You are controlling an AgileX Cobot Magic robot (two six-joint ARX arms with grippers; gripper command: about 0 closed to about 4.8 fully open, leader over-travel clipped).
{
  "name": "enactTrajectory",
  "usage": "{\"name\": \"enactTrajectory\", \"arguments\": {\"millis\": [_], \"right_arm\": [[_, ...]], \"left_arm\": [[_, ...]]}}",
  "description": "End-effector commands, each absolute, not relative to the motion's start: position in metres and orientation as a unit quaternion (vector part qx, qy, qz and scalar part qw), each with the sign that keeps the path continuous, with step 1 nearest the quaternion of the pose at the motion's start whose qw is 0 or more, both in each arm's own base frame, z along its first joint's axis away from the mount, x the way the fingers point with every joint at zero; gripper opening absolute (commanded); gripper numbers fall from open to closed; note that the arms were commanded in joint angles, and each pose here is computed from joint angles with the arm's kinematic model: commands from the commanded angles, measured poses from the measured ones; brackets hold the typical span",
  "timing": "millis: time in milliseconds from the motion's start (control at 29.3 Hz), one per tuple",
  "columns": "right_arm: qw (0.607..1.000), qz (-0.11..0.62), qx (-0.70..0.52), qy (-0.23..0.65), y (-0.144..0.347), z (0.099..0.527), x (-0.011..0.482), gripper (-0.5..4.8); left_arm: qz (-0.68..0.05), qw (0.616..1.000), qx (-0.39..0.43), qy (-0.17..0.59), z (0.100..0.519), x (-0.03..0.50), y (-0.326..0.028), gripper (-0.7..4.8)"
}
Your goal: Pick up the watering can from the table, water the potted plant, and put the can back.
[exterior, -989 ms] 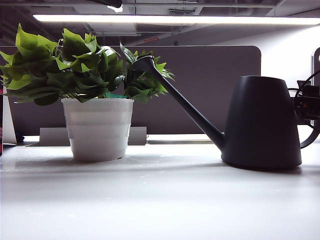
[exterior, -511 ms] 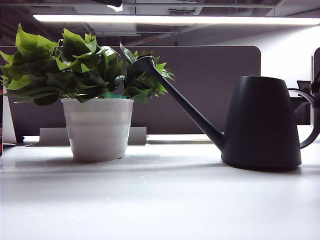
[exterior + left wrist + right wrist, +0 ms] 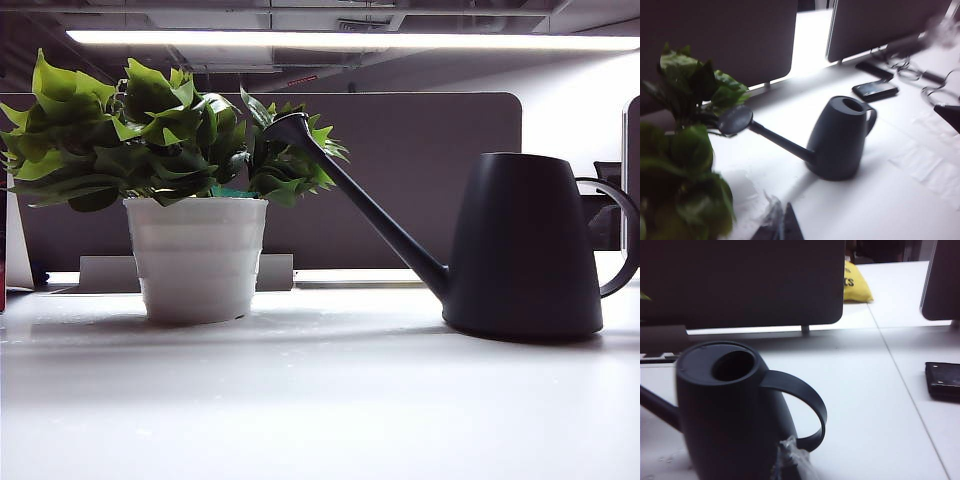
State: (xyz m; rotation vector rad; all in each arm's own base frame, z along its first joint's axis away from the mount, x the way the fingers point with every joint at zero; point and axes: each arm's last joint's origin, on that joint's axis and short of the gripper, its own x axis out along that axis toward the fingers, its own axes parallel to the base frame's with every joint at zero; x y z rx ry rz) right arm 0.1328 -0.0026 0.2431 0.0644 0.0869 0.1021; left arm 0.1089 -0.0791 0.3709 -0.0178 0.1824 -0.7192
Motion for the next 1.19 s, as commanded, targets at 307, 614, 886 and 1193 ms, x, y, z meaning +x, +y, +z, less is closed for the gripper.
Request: {"name": "enactTrajectory", "arguments": {"millis": [307, 614, 886, 1193], "right_arm": [[0.998, 0.051, 0.040, -0.013, 0.000, 0.227, 0.078, -0.08], [0.995, 0.046, 0.083, 0.027, 0.000, 0.183, 0.090, -0.08], [0.994, 0.020, 0.084, 0.060, -0.002, 0.157, 0.096, -0.08], [0.994, -0.004, 0.070, 0.083, -0.004, 0.148, 0.096, -0.07]], "left_arm": [[-0.342, 0.936, -0.078, 0.033, 0.296, 0.065, -0.048, -0.06], [-0.317, 0.941, -0.095, 0.069, 0.208, 0.080, -0.057, -0.06], [-0.306, 0.944, -0.093, 0.079, 0.159, 0.087, -0.061, -0.06], [-0.309, 0.942, -0.083, 0.104, 0.154, 0.087, -0.061, -0.05]]}}
